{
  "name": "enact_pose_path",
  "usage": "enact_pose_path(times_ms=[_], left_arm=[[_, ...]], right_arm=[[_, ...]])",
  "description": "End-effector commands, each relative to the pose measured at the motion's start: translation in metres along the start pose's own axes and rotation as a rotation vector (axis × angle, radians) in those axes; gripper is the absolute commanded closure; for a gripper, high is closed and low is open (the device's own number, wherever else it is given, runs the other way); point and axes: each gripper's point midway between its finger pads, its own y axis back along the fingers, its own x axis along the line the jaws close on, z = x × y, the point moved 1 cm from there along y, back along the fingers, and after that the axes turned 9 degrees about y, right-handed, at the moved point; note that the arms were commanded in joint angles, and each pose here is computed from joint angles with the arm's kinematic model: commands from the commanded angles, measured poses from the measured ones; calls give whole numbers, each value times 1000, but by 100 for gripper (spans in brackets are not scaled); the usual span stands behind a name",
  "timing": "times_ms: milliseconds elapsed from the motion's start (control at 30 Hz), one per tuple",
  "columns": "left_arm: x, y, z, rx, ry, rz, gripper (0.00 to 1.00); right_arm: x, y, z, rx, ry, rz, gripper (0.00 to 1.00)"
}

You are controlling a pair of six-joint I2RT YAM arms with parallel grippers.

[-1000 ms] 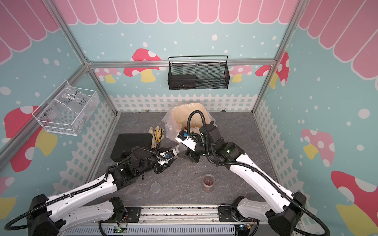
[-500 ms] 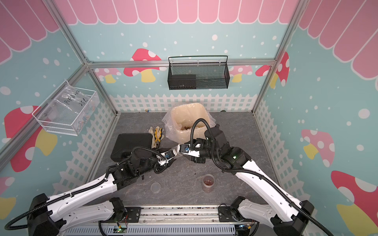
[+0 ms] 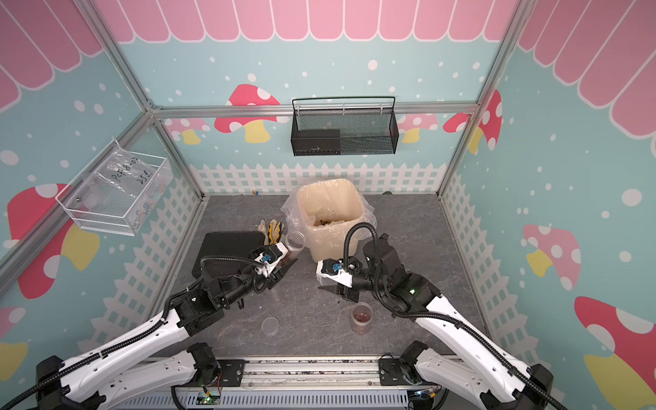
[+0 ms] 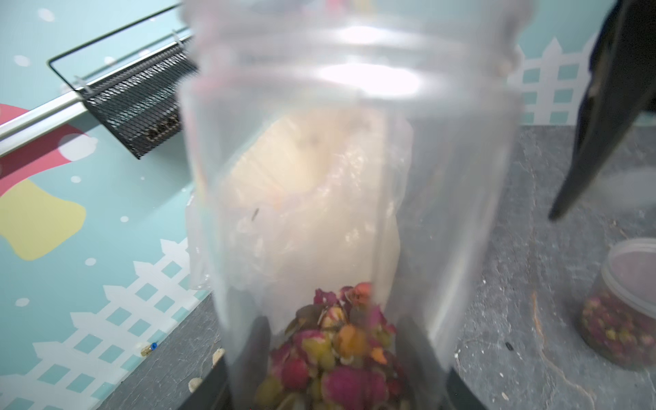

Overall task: Empty the moldy dried flower tea in the jars
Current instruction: Place the lid at the center of the board.

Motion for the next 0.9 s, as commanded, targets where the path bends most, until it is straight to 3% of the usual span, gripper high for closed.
enact_pose_path(times_ms=[0, 233, 867], left_arm=[[19, 7, 30, -87, 94, 75, 77], [36, 7, 33, -89, 114, 163, 78], [42, 13, 36, -110, 107, 190, 78]], right_arm=[[8, -13, -5, -13, -56, 45, 61], [31, -52, -28, 68, -71, 135, 56], [86, -130, -81, 276, -39, 350, 44]])
